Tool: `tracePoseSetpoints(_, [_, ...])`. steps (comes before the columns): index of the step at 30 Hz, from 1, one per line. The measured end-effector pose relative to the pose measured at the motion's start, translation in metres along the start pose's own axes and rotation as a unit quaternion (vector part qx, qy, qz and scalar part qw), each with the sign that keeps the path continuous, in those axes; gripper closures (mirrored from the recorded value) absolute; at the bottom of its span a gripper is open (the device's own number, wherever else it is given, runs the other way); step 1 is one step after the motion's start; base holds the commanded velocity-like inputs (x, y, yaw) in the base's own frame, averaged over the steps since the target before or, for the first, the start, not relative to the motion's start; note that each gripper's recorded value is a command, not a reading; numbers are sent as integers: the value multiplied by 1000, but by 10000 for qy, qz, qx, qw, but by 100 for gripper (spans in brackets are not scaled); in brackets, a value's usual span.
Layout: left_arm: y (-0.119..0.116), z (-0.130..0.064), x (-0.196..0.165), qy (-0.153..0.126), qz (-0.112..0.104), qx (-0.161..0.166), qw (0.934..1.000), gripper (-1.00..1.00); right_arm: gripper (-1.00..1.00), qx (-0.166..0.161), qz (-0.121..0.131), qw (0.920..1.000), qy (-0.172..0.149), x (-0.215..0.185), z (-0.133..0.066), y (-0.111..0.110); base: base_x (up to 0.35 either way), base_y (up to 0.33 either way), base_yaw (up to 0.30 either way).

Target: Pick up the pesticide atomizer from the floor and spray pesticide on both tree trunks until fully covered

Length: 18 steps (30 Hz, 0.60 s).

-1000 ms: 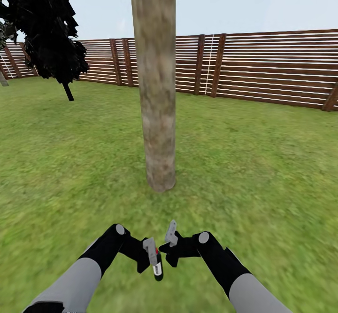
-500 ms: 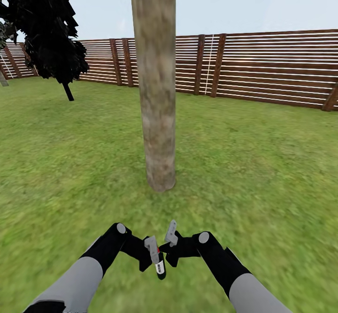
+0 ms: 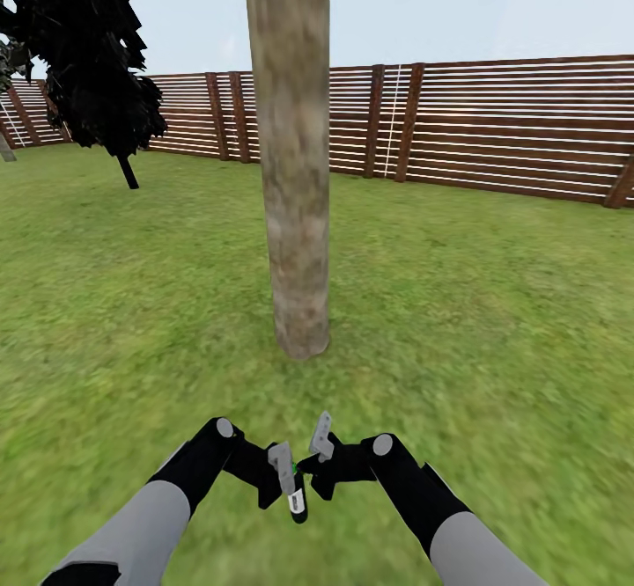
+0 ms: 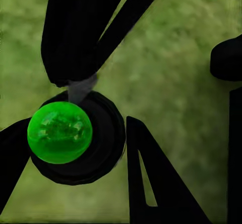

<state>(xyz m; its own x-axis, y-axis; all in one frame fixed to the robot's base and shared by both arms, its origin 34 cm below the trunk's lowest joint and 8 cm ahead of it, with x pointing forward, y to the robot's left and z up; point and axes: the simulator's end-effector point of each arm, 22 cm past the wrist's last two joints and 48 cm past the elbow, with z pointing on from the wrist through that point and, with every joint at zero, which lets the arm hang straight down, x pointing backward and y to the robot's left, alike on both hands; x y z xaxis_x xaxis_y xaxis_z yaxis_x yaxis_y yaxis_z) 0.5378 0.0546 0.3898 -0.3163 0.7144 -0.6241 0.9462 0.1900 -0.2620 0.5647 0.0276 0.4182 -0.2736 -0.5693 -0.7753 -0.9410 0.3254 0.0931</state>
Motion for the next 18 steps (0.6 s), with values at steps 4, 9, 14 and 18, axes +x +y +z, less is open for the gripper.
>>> tracePoseSetpoints(4, [15, -23, 43, 306, -140, -188, 9993, 100, 100, -5, 16, 10000, 12, 2, 0, 0, 0, 0, 0])
tracePoseSetpoints(9, [28, -49, 82, 556, -285, -372, 9974, 100, 100, -7, 25, 10000, 19, 3, 0, 0, 0, 0, 0])
tracePoseSetpoints(14, [39, -76, 121, 756, -243, -560, 9953, 100, -100, 0, 44, 10000, 64, 8, -1, -1, 0, 0, 0])
tracePoseSetpoints(18, [50, -107, 159, 898, -421, -821, 9917, 100, -100, -17, 107, 9999, 117, 16, -1, 0, 0, 0, 0])
